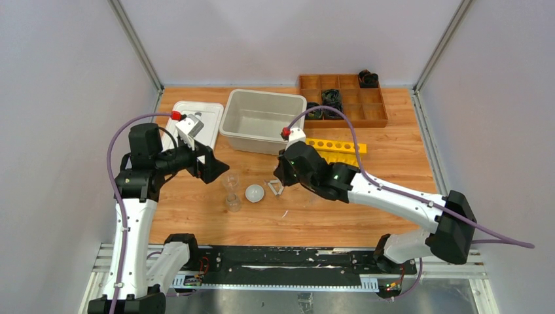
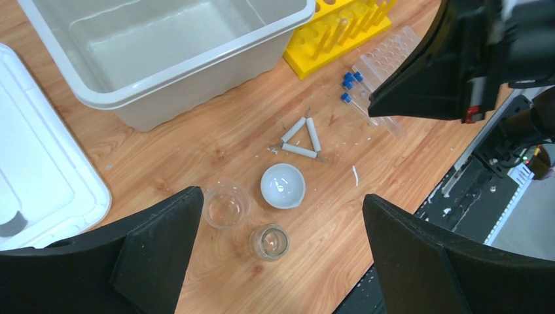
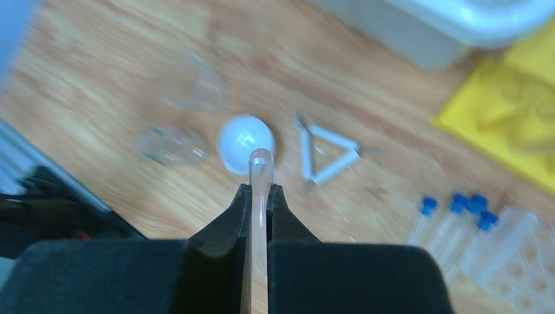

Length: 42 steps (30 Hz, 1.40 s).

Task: Organize the chemistry lab equipment

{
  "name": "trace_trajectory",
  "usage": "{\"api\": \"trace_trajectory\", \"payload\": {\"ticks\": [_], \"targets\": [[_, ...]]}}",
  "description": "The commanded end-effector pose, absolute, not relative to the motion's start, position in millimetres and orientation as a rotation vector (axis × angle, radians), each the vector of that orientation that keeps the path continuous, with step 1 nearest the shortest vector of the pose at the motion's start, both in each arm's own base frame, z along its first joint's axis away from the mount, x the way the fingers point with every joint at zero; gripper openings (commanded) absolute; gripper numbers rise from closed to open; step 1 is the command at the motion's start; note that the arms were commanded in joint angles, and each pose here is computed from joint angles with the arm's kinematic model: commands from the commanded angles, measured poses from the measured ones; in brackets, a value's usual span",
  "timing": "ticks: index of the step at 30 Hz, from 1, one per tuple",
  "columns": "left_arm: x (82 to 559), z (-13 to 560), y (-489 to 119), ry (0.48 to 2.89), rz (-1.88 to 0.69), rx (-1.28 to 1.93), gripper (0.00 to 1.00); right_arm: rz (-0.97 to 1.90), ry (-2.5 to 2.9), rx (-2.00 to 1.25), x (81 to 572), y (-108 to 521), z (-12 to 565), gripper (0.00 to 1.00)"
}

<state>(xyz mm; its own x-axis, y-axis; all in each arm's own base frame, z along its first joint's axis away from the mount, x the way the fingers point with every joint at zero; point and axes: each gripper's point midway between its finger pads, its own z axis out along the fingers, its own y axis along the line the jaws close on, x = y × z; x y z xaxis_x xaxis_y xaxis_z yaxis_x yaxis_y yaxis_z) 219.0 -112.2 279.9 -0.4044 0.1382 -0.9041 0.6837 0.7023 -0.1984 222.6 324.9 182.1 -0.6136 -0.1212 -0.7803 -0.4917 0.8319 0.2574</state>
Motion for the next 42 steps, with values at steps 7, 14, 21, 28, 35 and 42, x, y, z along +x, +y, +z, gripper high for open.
{"api": "trace_trajectory", "payload": {"ticks": [7,14,21,28,35,42], "targets": [[207.7,301.1,-127.2,1.857,-0.814,0.663,0.93,0.951,1.739,-0.358,235.7,423.4,338.4,0.00],[206.1,300.3,-133.1,1.864,-0.887,0.666,0.86,1.065,1.632,-0.324,225.5,453.7,368.3,0.00],[207.4,299.5,-136.5,1.873,-0.936,0.666,0.76,1.099,1.619,-0.324,219.8,466.5,372.7,0.00],[209.4,303.6,-137.5,1.865,-0.944,0.675,0.51,1.111,1.614,-0.322,217.2,469.5,371.9,0.00],[212.0,300.8,-136.4,1.870,-0.933,0.678,0.22,1.101,1.626,-0.297,219.7,468.5,368.7,0.12],[209.9,299.5,-132.5,1.826,-0.854,0.735,0.12,0.960,1.810,-0.355,241.1,452.2,359.4,0.42]]}}
